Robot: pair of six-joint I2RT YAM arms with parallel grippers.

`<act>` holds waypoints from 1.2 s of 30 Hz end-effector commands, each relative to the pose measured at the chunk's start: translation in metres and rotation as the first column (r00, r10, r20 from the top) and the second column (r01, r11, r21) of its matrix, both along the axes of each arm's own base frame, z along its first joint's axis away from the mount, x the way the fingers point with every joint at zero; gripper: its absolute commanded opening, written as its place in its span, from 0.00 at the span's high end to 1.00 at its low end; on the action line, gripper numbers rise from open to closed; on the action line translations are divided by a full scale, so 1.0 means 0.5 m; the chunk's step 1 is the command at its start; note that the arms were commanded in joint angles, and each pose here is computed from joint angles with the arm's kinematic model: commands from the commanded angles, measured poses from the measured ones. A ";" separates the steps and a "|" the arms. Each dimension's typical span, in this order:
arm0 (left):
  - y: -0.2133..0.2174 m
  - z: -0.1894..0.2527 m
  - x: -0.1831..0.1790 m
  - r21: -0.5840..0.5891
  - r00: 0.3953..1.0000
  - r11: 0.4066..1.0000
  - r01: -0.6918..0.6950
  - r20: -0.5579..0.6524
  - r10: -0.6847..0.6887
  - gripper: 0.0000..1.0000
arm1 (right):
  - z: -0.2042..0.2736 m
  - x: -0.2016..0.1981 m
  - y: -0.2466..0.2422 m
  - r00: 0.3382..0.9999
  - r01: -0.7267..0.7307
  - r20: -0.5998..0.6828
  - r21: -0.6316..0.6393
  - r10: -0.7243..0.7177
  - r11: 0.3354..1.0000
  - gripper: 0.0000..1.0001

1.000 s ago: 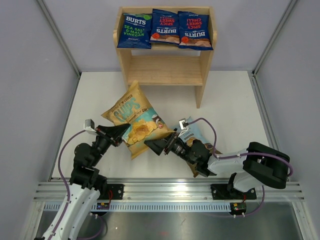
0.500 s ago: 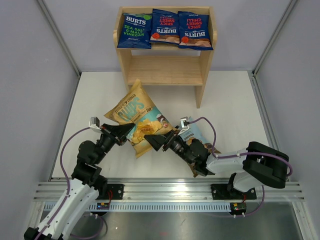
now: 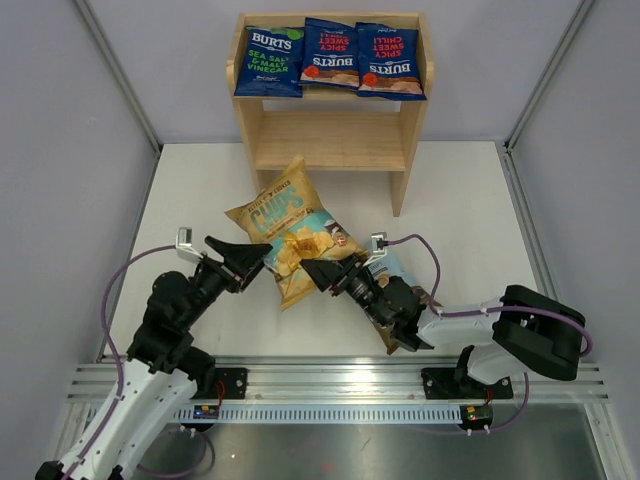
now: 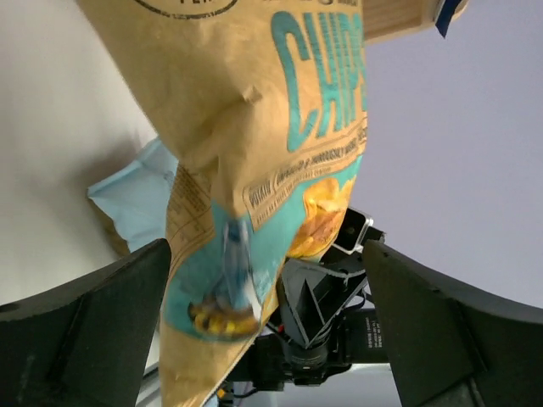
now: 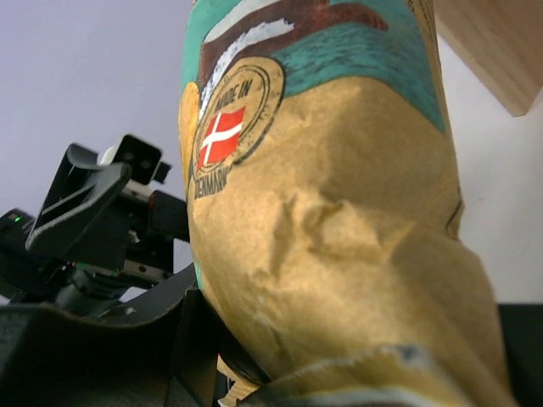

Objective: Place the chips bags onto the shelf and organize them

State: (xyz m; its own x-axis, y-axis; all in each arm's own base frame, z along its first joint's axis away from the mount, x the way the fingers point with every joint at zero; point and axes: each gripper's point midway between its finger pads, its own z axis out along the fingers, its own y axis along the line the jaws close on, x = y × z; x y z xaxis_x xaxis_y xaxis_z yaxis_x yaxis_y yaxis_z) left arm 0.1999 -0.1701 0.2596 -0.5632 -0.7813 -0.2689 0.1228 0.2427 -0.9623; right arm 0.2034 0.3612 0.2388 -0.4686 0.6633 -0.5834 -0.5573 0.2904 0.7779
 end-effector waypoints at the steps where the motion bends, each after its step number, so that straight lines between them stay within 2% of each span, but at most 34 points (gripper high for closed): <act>1: 0.057 -0.028 0.005 0.267 0.994 0.957 -0.112 0.022 0.111 0.01 | 0.077 0.039 -0.062 0.995 0.103 0.001 0.166 -0.105 0.981 0.66; 5: 0.088 -0.036 0.004 0.413 0.990 0.900 -0.139 0.033 0.138 0.01 | 0.085 0.080 -0.097 0.990 0.143 -0.023 0.188 -0.141 0.972 0.66; 9: 0.093 -0.022 -0.004 0.527 0.995 0.844 -0.096 0.051 0.081 0.01 | 0.093 0.129 -0.130 0.978 0.207 -0.055 0.175 -0.200 0.963 0.66; 10: 0.086 0.009 -0.015 0.529 0.996 0.845 -0.076 0.080 0.040 0.01 | 0.102 0.141 -0.137 0.974 0.225 -0.058 0.181 -0.218 0.957 0.66; 13: 0.104 0.028 -0.032 0.624 0.993 0.779 -0.068 0.117 -0.007 0.01 | 0.115 0.186 -0.170 0.948 0.317 -0.092 0.191 -0.305 0.929 0.67; 15: 0.118 0.081 -0.047 0.647 0.984 0.756 -0.100 0.175 -0.020 0.01 | 0.111 0.215 -0.182 0.930 0.366 -0.110 0.175 -0.351 0.914 0.67; 16: 0.130 0.075 -0.054 0.700 0.984 0.708 -0.092 0.171 -0.041 0.01 | 0.131 0.227 -0.181 0.928 0.371 -0.104 0.191 -0.357 0.909 0.67; 17: 0.140 0.116 -0.065 0.706 0.975 0.697 -0.123 0.217 -0.048 0.01 | 0.132 0.236 -0.180 0.925 0.379 -0.108 0.192 -0.364 0.905 0.67; 18: 0.149 0.114 -0.077 0.733 0.977 0.671 -0.111 0.206 -0.064 0.01 | 0.128 0.255 -0.183 0.917 0.397 -0.115 0.192 -0.382 0.897 0.67; 20: 0.183 0.132 -0.079 0.781 0.965 0.599 -0.179 0.257 -0.046 0.01 | 0.148 0.277 -0.184 0.909 0.416 -0.115 0.220 -0.400 0.882 0.67; 21: 0.196 0.144 -0.086 0.787 0.959 0.581 -0.208 0.281 -0.037 0.01 | 0.139 0.294 -0.181 0.902 0.430 -0.129 0.218 -0.411 0.876 0.67; 22: 0.223 0.146 -0.082 0.800 0.953 0.541 -0.260 0.302 0.012 0.01 | 0.156 0.312 -0.185 0.898 0.441 -0.128 0.238 -0.422 0.865 0.67; 23: 0.236 0.148 -0.081 0.799 0.947 0.527 -0.290 0.318 0.038 0.01 | 0.159 0.323 -0.185 0.894 0.448 -0.132 0.245 -0.429 0.860 0.67; 25: 0.260 0.143 -0.084 0.788 0.927 0.503 -0.355 0.365 0.084 0.01 | 0.171 0.354 -0.176 0.886 0.464 -0.143 0.256 -0.441 0.848 0.68; 27: 0.276 0.144 -0.092 0.759 0.905 0.506 -0.410 0.409 0.120 0.01 | 0.150 0.388 -0.166 0.877 0.479 -0.163 0.228 -0.452 0.848 0.68; 31: 0.304 0.109 -0.093 0.733 0.881 0.492 -0.470 0.428 0.203 0.01 | 0.178 0.444 -0.137 0.870 0.493 -0.162 0.237 -0.466 0.837 0.68; 32: 0.309 0.101 -0.093 0.729 0.877 0.490 -0.477 0.426 0.221 0.01 | 0.144 0.463 -0.125 0.859 0.508 -0.190 0.194 -0.476 0.839 0.68; 34: 0.318 0.084 -0.095 0.709 0.864 0.495 -0.502 0.430 0.262 0.01 | 0.158 0.486 -0.111 0.854 0.514 -0.212 0.209 -0.474 0.832 0.68; 36: 0.320 0.086 -0.099 0.696 0.857 0.502 -0.513 0.442 0.265 0.01 | 0.121 0.512 -0.091 0.838 0.528 -0.262 0.173 -0.478 0.831 0.69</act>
